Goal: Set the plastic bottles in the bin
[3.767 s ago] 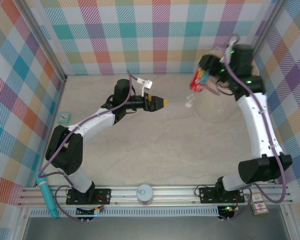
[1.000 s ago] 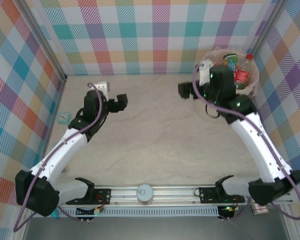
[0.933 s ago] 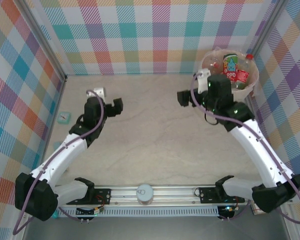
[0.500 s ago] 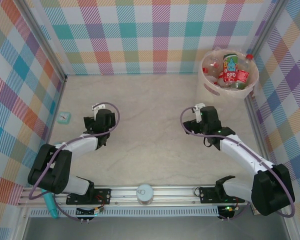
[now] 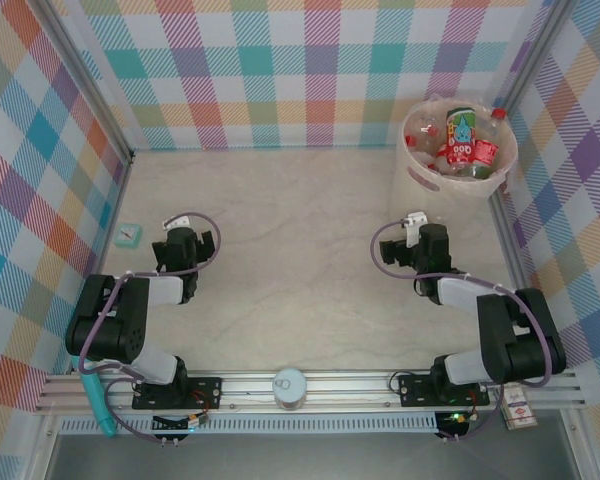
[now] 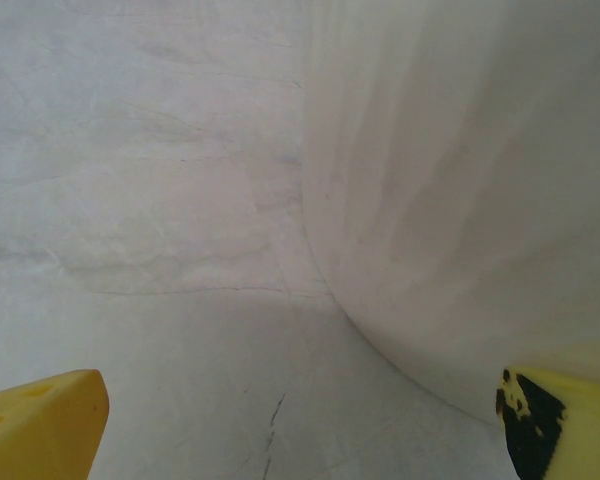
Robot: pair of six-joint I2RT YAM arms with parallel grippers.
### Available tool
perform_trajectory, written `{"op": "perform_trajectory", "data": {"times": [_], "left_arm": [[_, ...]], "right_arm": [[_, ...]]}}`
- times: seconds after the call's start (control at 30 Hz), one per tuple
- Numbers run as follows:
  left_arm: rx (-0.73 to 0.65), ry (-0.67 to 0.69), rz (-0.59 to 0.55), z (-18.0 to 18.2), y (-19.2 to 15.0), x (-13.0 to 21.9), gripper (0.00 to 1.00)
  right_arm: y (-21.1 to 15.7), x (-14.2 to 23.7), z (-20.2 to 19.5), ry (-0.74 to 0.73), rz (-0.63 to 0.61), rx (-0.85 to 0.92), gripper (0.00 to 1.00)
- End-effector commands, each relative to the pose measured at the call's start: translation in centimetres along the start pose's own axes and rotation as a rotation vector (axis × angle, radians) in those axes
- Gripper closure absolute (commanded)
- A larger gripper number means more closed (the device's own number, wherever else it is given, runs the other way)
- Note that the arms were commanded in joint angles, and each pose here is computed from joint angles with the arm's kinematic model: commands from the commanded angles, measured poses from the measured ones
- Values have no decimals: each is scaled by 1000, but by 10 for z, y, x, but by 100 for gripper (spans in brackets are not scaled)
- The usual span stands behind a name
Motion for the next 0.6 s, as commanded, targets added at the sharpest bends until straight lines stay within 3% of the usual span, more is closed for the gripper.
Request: {"op": "perform_trajectory", "data": {"times": [0.0,0.2,0.23,0.57], "left_arm": [[33,-91,-114,-8,11,1,0],[9,-140,-133,-14,5,0,0],[10,-141,-133,-14,6,0,0],[8,-138,-136,-14,5,0,0]], "right_arm": [[20,-4,-1,51,-155,-2,1],[6,-7,-27,54,-231,-133,1],[8,-7,-27,49,-175,-140,1],[11,-11,-34,33,-164,-181,1]]}}
Point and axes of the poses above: each hand's point on the last joint's axis, 136 mm out from that joint toward the fingers, its own x axis back along the fingers, its own z axis along the line the jaws close on, y = z × x, the point moved 8 cm from there along x, back along the fingers, and after that the axes turned 15 degrees about -x, right-handed, at the moved point
